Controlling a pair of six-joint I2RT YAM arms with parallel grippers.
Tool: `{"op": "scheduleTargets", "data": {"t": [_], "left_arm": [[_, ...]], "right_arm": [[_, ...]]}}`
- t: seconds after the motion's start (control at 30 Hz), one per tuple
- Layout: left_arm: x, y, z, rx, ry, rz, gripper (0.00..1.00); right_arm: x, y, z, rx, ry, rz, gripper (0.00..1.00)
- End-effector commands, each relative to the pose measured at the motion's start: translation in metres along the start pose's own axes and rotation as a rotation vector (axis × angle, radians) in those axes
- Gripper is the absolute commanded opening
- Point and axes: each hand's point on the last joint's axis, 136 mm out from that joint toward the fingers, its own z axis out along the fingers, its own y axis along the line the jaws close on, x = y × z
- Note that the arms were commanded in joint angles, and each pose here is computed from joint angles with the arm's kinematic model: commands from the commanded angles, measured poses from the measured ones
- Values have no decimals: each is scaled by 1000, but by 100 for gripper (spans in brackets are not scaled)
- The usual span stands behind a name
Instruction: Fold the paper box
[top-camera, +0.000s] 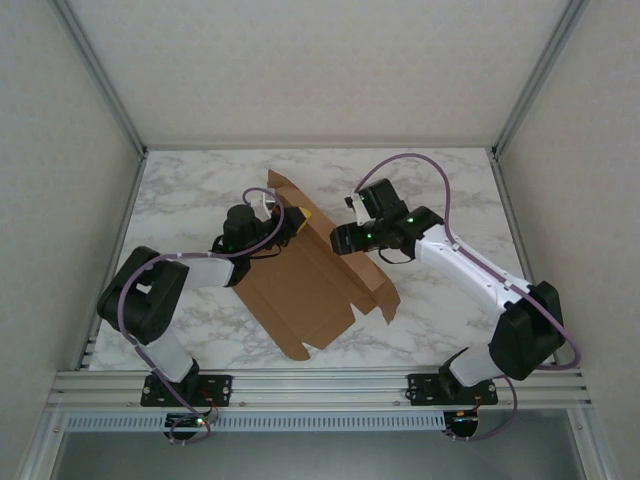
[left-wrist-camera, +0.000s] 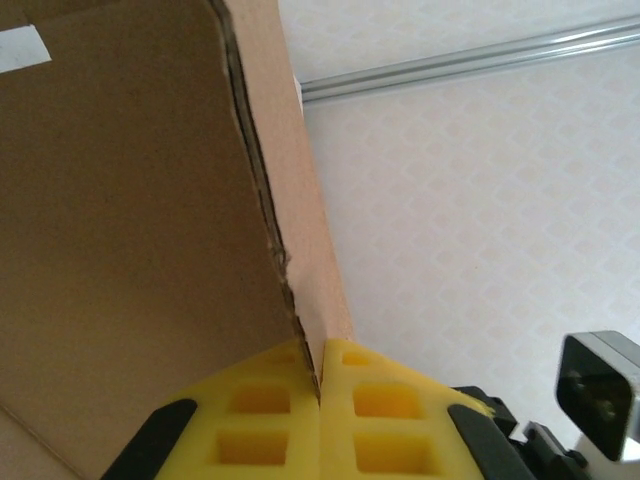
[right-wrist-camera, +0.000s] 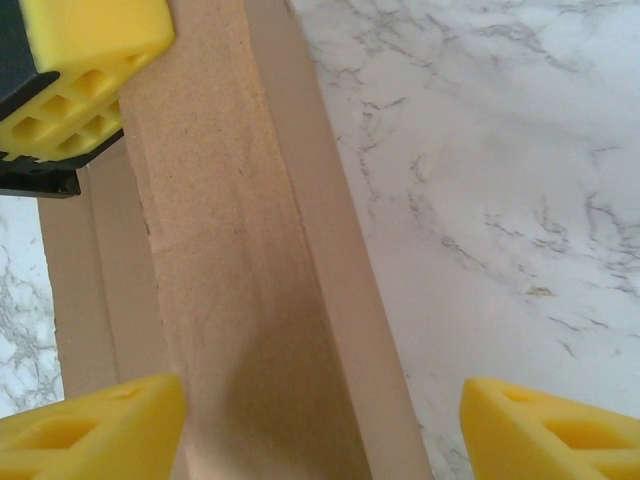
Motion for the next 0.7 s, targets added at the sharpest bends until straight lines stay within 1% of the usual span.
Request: {"op": "scheduleTargets", "data": {"t": [0.0,0.1,0.17,0.23,0.3,0.4,0.47,0.6,0.67], "left_arm": [[-4,-10,-4,2,-51,59,0],[-2,-13,-2,8,-56,64,0],[-1,-16,-3,11,-65,68,0],[-3,-16,-6,10,-88,62,0],[-6,-16,-12,7,-129,54,0],[-10,-19,-24,22,-181,50,0],[-13,-21,-32,25,-215,51,0],[-23,-17,-55,5,-332,43,0],[-28,-13,-68,-7,-396,25,0]], "right_arm": [[-17,-3,-36,61,-101,-1,69],[-13,2,-50,89,-130,-37,62],[-6,7,-56,115,-127,-71,58],[3,15,-60,129,-118,-99,56],[12,18,-62,129,-102,-80,53],[25,26,-65,104,-83,-40,53],[32,30,-68,86,-64,-8,56],[38,30,-72,71,-87,65,56],[41,31,-71,61,-88,73,56]]}}
